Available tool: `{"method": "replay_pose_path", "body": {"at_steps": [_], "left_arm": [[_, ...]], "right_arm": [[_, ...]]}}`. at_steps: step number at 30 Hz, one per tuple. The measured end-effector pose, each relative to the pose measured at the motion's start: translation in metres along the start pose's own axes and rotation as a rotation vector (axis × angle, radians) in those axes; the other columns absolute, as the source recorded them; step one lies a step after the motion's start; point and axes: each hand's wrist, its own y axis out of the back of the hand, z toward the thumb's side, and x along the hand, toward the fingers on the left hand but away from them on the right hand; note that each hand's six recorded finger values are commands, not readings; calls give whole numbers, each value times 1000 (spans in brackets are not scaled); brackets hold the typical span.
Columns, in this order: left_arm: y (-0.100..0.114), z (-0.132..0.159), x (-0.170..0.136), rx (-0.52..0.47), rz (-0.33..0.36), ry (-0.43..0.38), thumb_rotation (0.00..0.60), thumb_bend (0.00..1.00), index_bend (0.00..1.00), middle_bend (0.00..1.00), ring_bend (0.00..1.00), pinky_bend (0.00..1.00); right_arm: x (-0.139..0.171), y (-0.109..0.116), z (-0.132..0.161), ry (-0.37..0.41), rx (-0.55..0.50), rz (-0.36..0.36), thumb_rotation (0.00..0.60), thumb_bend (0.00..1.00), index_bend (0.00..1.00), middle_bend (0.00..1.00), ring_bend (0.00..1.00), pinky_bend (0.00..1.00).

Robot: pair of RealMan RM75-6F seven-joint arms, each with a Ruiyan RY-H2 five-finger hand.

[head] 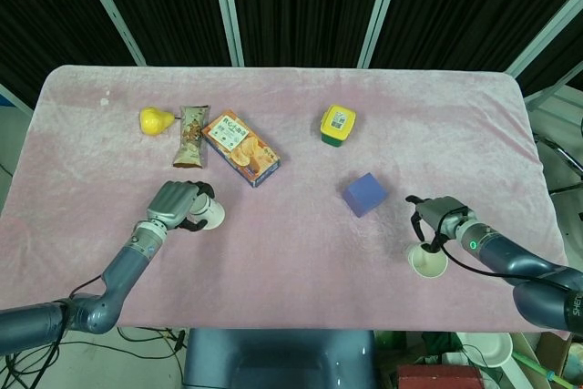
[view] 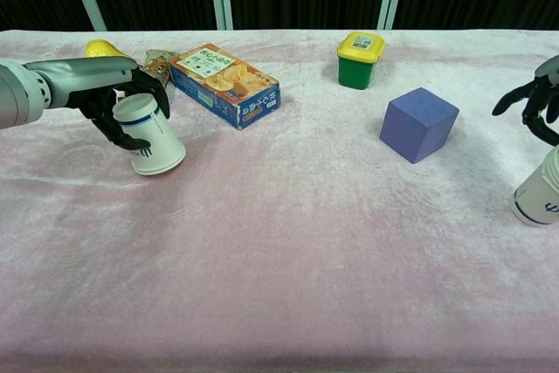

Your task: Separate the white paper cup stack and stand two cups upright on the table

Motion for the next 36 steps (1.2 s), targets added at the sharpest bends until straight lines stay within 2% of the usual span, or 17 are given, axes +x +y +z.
{"method": "replay_pose_path", "body": {"at_steps": [7,11,19,23,29,36], "left_arm": [[0,-3,-1,5,-20,5,600,313,321,307,238,529],[2,-3,-2,17,-18,1,600,297,281,289,197,487],[6,-4,-3,-2,-10,2,600,282,259,278,194,479],[7,-6,-3,-10,-6,10,600,282,259,276,194,479],[12,-8,-4,-25,7,10,600,282,258,272,194,478],[15,-6,-5,-28,13,5,600,282,258,268,193,477]], "right_arm": [[-6,-6,-1,-26,-3,47,600,393,501,0,119,177],[-7,-5,-2,-38,-13,48,600,388,450,0,119,177],[-4,-6,-2,-45,-15,39,600,385,367,0,107,177],[0,-5,-2,-48,-6,27,600,382,353,0,105,177],[8,-13,1,-37,-10,46,600,318,348,0,104,177],[12,-17,2,-30,-7,36,600,307,334,0,104,177]]}}
